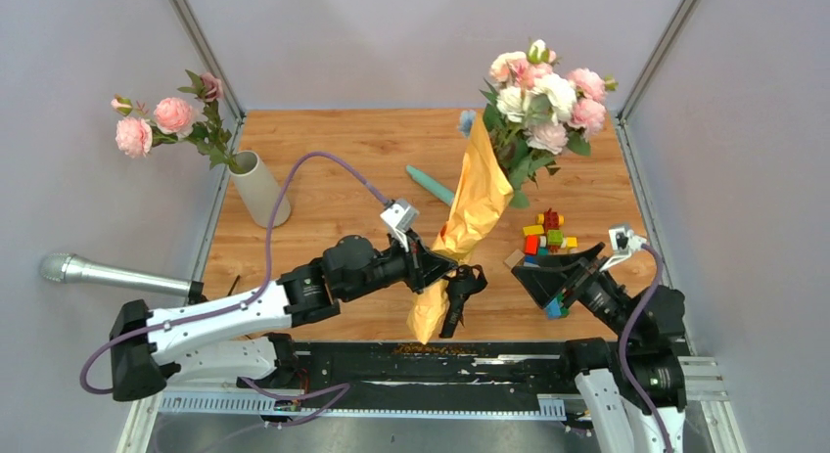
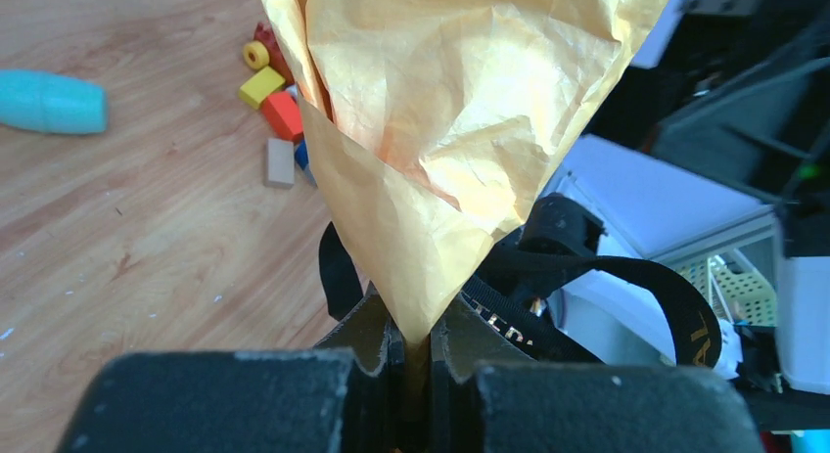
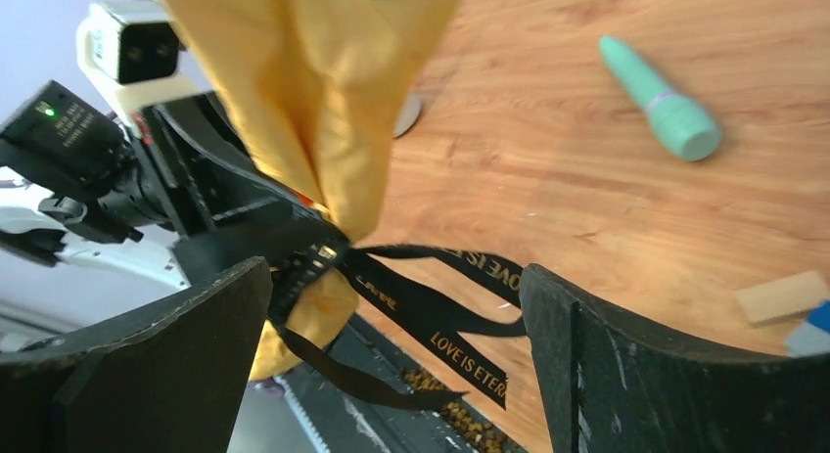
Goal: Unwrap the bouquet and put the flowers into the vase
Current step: Pick up the fake flower at the center of the board.
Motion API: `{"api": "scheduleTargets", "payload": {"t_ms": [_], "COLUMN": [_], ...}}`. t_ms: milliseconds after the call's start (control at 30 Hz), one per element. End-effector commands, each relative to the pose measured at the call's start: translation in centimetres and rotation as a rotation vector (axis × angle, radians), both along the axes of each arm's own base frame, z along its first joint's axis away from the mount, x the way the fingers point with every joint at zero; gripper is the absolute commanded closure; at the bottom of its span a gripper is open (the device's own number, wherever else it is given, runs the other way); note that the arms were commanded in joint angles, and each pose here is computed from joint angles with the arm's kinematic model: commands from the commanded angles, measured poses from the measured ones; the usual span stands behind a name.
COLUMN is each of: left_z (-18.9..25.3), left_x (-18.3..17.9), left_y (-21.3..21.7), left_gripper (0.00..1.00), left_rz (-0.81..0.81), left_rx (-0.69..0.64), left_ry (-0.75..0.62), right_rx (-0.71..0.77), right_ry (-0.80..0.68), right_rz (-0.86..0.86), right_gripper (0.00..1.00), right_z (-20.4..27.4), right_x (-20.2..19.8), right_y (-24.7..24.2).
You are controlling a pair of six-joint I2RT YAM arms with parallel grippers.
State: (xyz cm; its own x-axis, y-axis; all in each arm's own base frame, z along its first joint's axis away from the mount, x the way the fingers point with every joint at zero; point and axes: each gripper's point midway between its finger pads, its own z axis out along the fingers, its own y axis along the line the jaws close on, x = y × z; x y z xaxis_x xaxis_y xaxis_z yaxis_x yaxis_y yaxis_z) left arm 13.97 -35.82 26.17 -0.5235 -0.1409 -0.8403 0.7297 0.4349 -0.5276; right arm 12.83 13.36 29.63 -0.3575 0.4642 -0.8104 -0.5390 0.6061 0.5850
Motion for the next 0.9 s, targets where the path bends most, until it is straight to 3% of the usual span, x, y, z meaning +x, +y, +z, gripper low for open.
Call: {"api": "scheduleTargets", "payload": {"t_ms": [0, 233, 600, 867], "left_z": [8.0, 9.8, 11.1, 11.4], "left_x": [-0.5, -2.5, -3.5, -2.7], "left_y": [2.4, 2.8, 2.2, 1.4], "left_gripper": [1.0, 1.0, 1.0, 1.0], "left_rz": [0.027, -0.061, -0.124, -0.108], "left_rx": [-0.207, -0.283, -0.329, -0.287], "left_ry": [-0.102, -0.075, -0.088, -0.096], "right_rx": [0.082, 0.179, 0.256, 0.23], "right_ry": [-0.077, -0.2, -0.247, -0.243], "right_rz": [0.212, 0.28, 0.35, 0.493], "right_gripper": [0.0, 0.0, 0.0, 0.0], "right_z": [2.5, 5.5, 7.7, 6.7], "right_x": [-0.9, -1.4, -0.2, -0.2], "right_y": [2.6, 3.1, 4.0, 9.4]}}
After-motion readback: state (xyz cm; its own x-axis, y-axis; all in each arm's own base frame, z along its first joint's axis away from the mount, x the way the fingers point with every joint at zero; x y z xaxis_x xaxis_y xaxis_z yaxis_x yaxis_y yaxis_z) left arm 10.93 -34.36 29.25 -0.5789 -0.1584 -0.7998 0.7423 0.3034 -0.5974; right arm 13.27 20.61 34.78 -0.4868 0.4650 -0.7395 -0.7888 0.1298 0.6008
